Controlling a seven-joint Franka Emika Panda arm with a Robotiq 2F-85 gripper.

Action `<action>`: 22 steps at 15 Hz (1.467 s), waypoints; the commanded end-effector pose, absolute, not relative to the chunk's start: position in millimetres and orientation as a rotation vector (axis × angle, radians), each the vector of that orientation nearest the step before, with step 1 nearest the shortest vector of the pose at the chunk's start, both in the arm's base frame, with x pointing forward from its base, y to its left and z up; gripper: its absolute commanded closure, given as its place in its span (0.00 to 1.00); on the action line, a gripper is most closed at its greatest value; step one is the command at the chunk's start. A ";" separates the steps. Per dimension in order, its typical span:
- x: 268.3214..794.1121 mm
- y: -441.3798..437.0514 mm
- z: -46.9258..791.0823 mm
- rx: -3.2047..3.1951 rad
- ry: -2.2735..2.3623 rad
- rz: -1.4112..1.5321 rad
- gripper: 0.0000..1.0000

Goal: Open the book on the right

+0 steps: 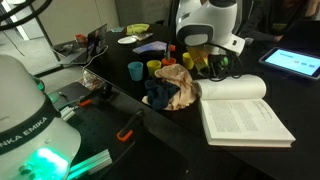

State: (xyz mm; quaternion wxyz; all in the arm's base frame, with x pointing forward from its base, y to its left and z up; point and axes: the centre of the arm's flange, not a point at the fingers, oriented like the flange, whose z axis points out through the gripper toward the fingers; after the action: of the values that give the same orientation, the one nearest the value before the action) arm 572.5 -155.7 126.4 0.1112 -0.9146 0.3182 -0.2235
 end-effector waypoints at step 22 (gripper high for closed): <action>552.9 -224.6 179.9 -3.233 0.981 -0.335 0.00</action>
State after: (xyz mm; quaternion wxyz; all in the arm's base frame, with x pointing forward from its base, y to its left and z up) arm 547.1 -228.0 157.5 -0.1186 -0.9456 0.2788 -0.1181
